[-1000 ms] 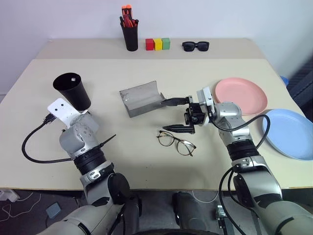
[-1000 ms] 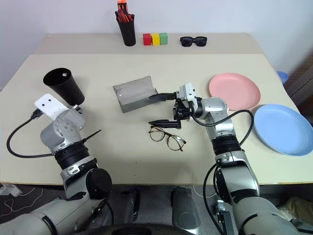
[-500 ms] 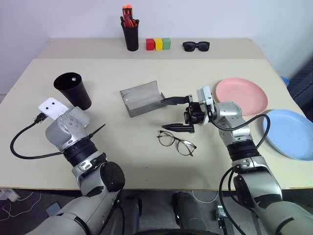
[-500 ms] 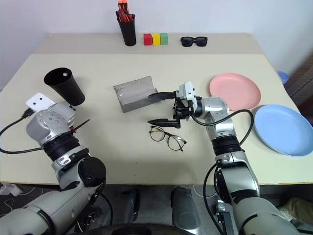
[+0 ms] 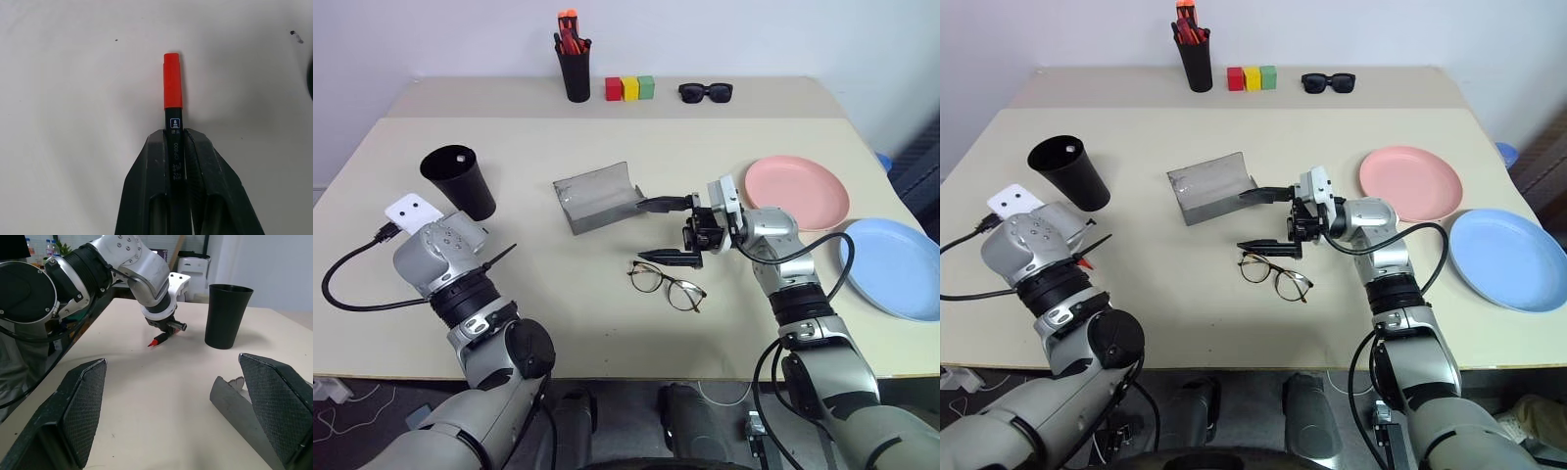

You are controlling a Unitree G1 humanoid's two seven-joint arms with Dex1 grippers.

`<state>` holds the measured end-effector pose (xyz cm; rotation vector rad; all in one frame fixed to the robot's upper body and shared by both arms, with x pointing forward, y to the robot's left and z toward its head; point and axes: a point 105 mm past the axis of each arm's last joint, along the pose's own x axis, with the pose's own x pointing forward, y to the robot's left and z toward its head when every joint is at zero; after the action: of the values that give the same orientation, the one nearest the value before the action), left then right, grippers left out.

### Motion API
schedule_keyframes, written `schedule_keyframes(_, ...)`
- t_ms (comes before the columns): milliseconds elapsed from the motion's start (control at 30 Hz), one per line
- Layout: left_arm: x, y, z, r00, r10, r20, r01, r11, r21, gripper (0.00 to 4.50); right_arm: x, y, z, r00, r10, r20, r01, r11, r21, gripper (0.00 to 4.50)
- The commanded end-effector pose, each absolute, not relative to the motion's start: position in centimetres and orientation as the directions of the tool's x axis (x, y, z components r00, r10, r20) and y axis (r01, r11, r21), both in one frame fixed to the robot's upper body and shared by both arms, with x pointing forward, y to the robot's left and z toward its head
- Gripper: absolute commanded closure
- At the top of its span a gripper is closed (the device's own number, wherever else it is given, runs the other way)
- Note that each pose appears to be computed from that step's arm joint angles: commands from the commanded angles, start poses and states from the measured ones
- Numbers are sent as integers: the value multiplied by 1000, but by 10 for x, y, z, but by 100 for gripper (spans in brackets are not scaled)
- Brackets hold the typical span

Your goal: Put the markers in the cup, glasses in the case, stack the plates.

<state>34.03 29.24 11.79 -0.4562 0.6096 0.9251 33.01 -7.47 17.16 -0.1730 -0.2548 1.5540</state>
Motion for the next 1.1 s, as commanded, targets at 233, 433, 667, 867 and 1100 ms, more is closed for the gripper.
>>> schedule_keyframes(233,351,236,138,735,351,-579,-605,726,-327,423,330,-77,181,3,998,68,-949,24,-315,4)
schedule_keyframes(433,338,169,148,862,50,-505,-252,906,-340,423,332,-81,177,14,998,61,-952,32,-303,4)
schedule_keyframes(667,357,125,244,993,-115,35,117,990,-80,423,334,-79,178,25,997,77,-953,47,-298,4)
schedule_keyframes(867,355,161,310,894,81,440,-108,993,37,423,337,-76,181,44,994,96,-950,71,-303,4)
schedule_keyframes(1100,361,218,304,739,330,588,-463,882,87,423,339,-73,181,59,992,110,-949,90,-301,4)
